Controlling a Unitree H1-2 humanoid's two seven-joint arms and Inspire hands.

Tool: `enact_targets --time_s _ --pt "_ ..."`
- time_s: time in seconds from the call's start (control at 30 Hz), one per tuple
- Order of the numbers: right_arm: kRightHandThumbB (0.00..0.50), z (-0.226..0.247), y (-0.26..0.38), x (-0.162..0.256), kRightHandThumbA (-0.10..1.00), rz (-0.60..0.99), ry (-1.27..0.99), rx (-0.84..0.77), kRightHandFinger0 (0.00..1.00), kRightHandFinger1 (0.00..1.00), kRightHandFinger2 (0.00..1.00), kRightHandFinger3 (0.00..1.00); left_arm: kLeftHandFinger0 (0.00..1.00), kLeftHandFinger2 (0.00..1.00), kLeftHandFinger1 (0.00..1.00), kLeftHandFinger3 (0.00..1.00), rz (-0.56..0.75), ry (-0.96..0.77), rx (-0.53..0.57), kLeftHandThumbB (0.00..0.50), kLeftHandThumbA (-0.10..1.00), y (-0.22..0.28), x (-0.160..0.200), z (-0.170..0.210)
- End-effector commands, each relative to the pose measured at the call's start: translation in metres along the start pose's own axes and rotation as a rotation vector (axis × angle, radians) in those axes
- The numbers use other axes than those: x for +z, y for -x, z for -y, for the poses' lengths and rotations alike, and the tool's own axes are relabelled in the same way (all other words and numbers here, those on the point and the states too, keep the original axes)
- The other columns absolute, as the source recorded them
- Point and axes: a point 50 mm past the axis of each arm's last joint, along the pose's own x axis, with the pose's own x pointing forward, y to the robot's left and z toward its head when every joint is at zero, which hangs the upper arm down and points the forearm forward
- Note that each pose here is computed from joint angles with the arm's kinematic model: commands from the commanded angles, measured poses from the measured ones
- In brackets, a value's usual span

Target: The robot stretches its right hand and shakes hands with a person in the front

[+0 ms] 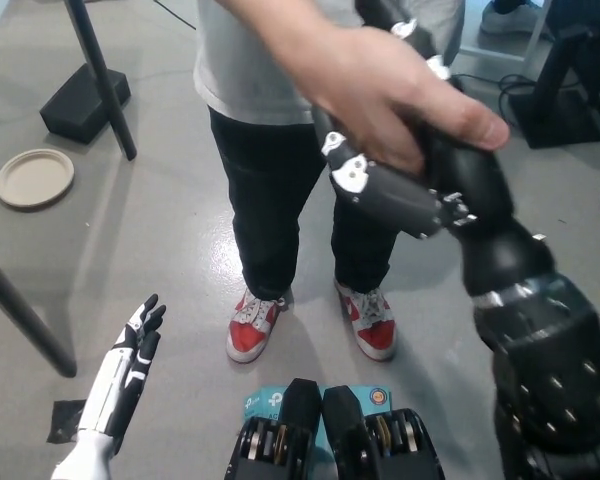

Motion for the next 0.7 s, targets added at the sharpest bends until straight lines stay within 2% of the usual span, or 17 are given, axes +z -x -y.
enact_targets --time_s 0.0,0.03,0.13,0.17,0.2,0.23,0.27,0.37,0.4,0.43,0.67 --pt "0.258 -0.004 -0.054 -0.096 0.36 -0.271 0.085 0.031 1.0 1.0 1.0 1.0 1.0 1.0 1.0 1.0 0.068 -0.026 0.001 0.079 1.0 -0.01 0.017 -0.008" --pt "0.267 -0.001 -0.058 -0.166 0.36 -0.481 0.11 0.041 1.0 1.0 1.0 1.0 1.0 1.0 1.0 1.0 0.076 -0.025 -0.002 0.077 1.0 -0.013 0.018 -0.009" --pt "0.266 -0.001 -0.059 -0.169 0.36 -0.483 0.11 0.041 1.0 1.0 1.0 1.0 1.0 1.0 1.0 1.0 0.076 -0.025 -0.002 0.077 1.0 -0.013 0.018 -0.009" --pt "0.275 0.0 -0.066 -0.193 0.35 -0.57 0.118 0.045 1.0 1.0 1.0 1.0 1.0 1.0 1.0 1.0 0.082 -0.026 -0.005 0.063 1.0 -0.016 0.02 -0.009" --pt "0.278 0.0 -0.069 -0.203 0.34 -0.607 0.122 0.046 0.93 1.0 1.0 1.0 1.0 1.0 1.0 1.0 0.084 -0.026 -0.007 0.063 1.0 -0.017 0.02 -0.009" --pt "0.27 -0.001 -0.071 -0.209 0.33 -0.623 0.129 0.051 1.0 1.0 1.0 1.0 1.0 1.0 1.0 1.0 0.086 -0.025 -0.009 0.062 1.0 -0.017 0.021 -0.009" --pt "0.273 -0.002 -0.076 -0.224 0.32 -0.676 0.131 0.061 1.0 1.0 1.0 1.0 1.0 1.0 1.0 1.0 0.086 -0.03 -0.008 0.064 1.0 -0.018 0.021 -0.009" --pt "0.274 -0.002 -0.077 -0.225 0.32 -0.675 0.131 0.061 1.0 1.0 1.0 1.0 1.0 1.0 1.0 1.0 0.086 -0.03 -0.008 0.065 1.0 -0.018 0.021 -0.009" --pt "0.291 -0.003 -0.077 -0.24 0.38 -0.711 0.154 0.087 1.0 1.0 1.0 1.0 1.0 1.0 1.0 1.0 0.086 -0.034 -0.014 0.051 1.0 -0.019 0.023 -0.009" --pt "0.293 -0.003 -0.077 -0.241 0.39 -0.713 0.157 0.09 1.0 1.0 1.0 1.0 1.0 1.0 1.0 1.0 0.087 -0.033 -0.014 0.048 1.0 -0.019 0.023 -0.009" --pt "0.298 -0.005 -0.072 -0.247 0.41 -0.703 0.182 0.11 1.0 1.0 1.0 1.0 1.0 1.0 1.0 1.0 0.084 -0.049 -0.009 0.061 1.0 -0.02 0.024 -0.011"
